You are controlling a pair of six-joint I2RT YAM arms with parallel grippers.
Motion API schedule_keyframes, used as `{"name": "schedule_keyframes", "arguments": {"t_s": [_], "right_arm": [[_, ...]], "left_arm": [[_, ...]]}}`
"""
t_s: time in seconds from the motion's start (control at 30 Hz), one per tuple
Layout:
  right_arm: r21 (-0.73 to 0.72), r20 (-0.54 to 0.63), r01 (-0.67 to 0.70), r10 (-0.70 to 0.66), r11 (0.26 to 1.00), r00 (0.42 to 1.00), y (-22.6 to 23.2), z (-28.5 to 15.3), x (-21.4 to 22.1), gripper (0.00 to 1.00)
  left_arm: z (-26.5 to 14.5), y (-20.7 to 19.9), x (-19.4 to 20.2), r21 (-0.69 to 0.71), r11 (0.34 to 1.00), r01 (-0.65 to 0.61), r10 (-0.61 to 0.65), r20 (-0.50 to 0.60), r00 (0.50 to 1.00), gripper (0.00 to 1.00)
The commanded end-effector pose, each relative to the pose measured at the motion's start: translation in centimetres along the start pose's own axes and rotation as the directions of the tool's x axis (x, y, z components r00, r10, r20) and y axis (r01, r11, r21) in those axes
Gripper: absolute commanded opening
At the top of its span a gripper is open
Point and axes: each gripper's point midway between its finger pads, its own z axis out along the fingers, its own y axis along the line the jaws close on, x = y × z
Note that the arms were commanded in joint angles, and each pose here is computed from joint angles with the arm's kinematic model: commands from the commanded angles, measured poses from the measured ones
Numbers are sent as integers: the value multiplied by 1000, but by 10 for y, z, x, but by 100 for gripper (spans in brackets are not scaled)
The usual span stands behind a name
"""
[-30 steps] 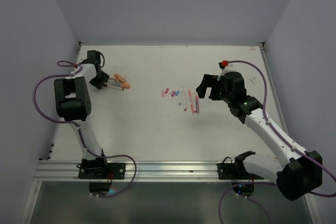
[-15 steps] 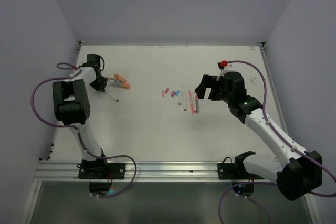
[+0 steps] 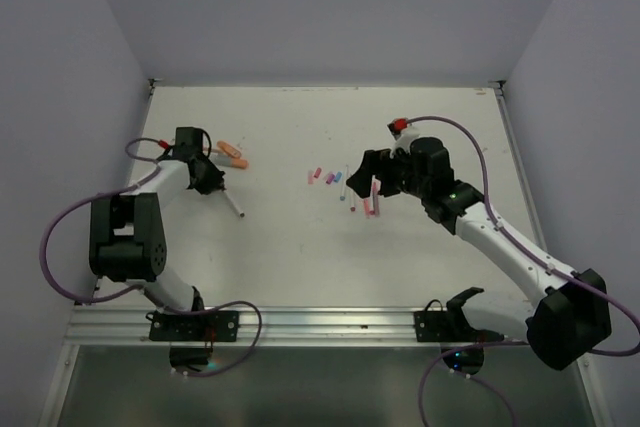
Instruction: Open the pen caps
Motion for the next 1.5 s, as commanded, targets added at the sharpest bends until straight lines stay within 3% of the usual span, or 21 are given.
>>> {"name": "schedule_keyframes", "arguments": {"t_s": [0.0,0.17,0.43,0.73,0.97,1.1,1.13,1.2,1.23,1.3,1.37,1.47], "right_arm": [[-97,31,16,-13,995,999,28,9,-6,94],[-178,6,29,-29,984,1000,63,25,5,93],[-335,17,8,-2,942,1000,114,44,7,91],[-426,26,-6,19,905,999,147,74,8,88],[-480,46,16,6,877,999,165,86,5,80],[-508,58,30,-1,861,998,171,86,3,60],[-508,58,31,-2,861,998,171,86,3,46],[-507,60,38,-9,861,998,170,85,3,30],[-504,60,40,-11,863,998,169,84,4,16],[-502,59,45,-17,864,998,169,83,5,3],[-497,58,51,-25,866,998,167,81,6,0],[-493,57,67,-44,867,997,165,79,9,0]], "left_arm": [[-39,-68,1,283,952,-120,99,89,991,0],[-88,-119,26,501,844,-193,137,147,980,0],[-153,-163,56,686,674,-276,137,251,958,0],[-206,-183,77,783,527,-330,105,326,940,0],[-225,-184,86,808,469,-356,92,356,930,0],[-234,-184,86,815,442,-374,86,376,923,0],[-236,-184,86,816,437,-379,85,382,920,0],[-239,-185,85,816,424,-392,88,394,915,0],[-241,-185,86,817,418,-397,91,398,913,0],[-243,-186,86,815,406,-413,100,410,907,0],[-243,-187,88,814,396,-425,114,415,903,1],[-243,-189,92,819,380,-431,135,412,901,17]]}}
